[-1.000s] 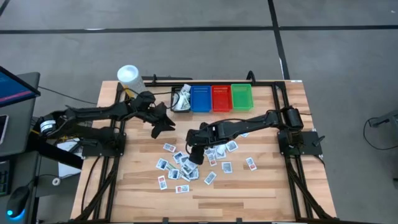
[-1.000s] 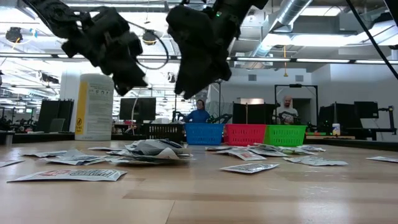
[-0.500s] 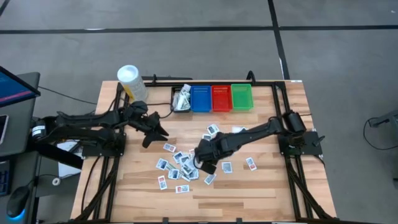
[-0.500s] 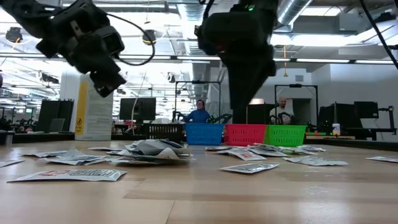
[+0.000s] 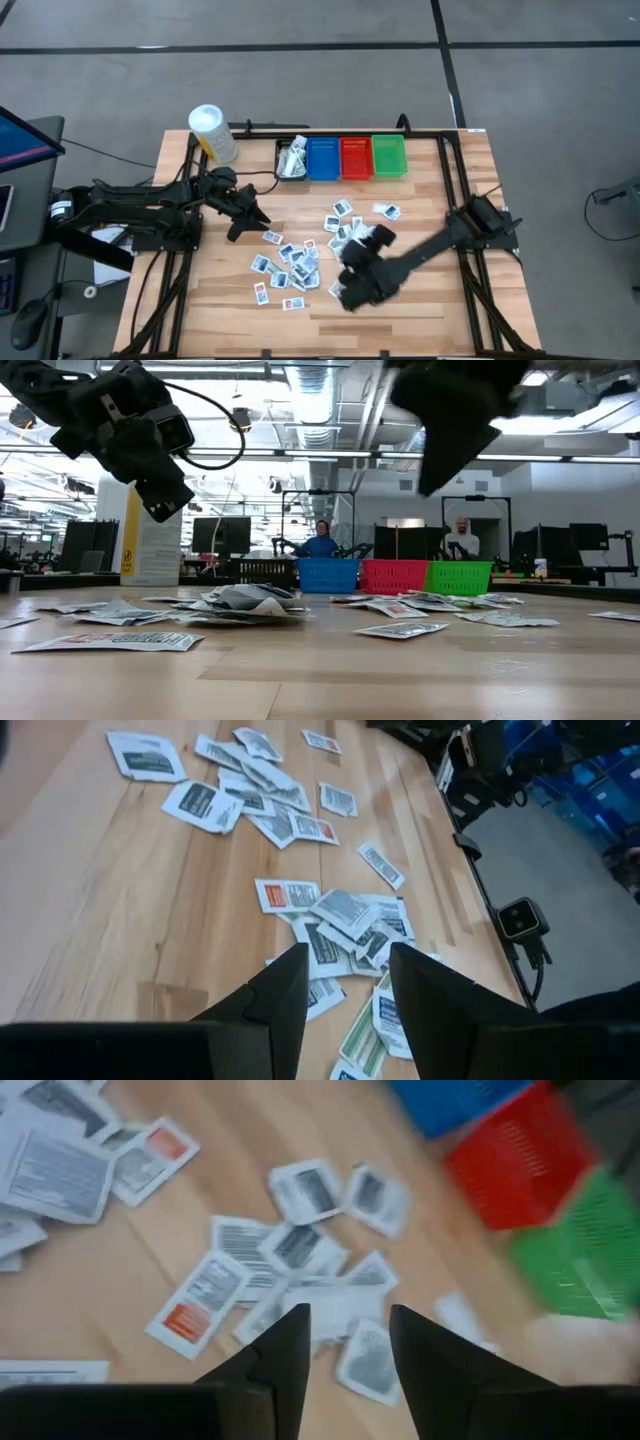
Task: Pick & Place First Aid Supplies
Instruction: Put the green bandage pack in the black bin
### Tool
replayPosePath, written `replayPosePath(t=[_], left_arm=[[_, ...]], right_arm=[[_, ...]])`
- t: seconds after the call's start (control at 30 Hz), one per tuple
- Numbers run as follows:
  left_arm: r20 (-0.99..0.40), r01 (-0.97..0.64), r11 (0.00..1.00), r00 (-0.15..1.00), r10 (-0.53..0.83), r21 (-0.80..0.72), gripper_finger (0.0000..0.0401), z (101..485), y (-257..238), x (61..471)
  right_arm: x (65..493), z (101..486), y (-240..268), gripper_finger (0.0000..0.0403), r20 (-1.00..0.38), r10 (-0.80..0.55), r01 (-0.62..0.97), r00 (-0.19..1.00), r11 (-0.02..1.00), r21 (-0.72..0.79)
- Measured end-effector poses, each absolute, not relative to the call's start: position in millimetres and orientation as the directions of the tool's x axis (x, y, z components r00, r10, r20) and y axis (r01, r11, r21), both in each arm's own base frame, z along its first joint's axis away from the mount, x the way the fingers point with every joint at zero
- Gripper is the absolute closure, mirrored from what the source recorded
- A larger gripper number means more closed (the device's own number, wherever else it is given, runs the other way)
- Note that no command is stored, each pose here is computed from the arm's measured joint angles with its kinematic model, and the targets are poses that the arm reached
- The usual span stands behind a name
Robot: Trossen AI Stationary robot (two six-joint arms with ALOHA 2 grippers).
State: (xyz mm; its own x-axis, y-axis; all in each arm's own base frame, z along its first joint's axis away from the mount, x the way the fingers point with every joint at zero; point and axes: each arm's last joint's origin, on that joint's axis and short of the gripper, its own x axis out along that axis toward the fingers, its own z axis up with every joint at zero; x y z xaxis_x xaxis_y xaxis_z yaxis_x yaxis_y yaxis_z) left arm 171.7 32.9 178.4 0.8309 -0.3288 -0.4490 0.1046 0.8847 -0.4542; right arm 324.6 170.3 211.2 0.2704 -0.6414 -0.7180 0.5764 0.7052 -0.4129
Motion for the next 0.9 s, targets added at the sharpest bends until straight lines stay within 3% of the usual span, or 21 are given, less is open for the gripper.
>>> replayPosePath(t=[0.2, 0.43, 0.67, 0.9], left_arm=[[-0.418, 0.094, 0.892, 0.859, -0.297, -0.442, 0.0258, 182, 34, 174], [-0.385, 0.093, 0.905, 0.884, -0.267, -0.415, 0.0258, 186, 36, 177], [-0.38, 0.083, 0.911, 0.891, -0.25, -0.405, 0.0258, 187, 36, 177], [-0.38, 0.075, 0.913, 0.893, -0.24, -0.401, 0.0258, 187, 37, 177]], right_arm=[[291, 180, 189, 0.0279, -0.738, -0.637, 0.593, 0.223, 0.689, -0.416], [295, 149, 199, 0.0286, -0.747, -0.552, 0.656, 0.371, 0.725, -0.21], [309, 149, 172, 0.0283, -0.732, -0.602, 0.671, 0.321, 0.689, -0.273], [325, 148, 145, 0.0283, -0.755, -0.597, 0.599, 0.271, 0.719, -0.353]])
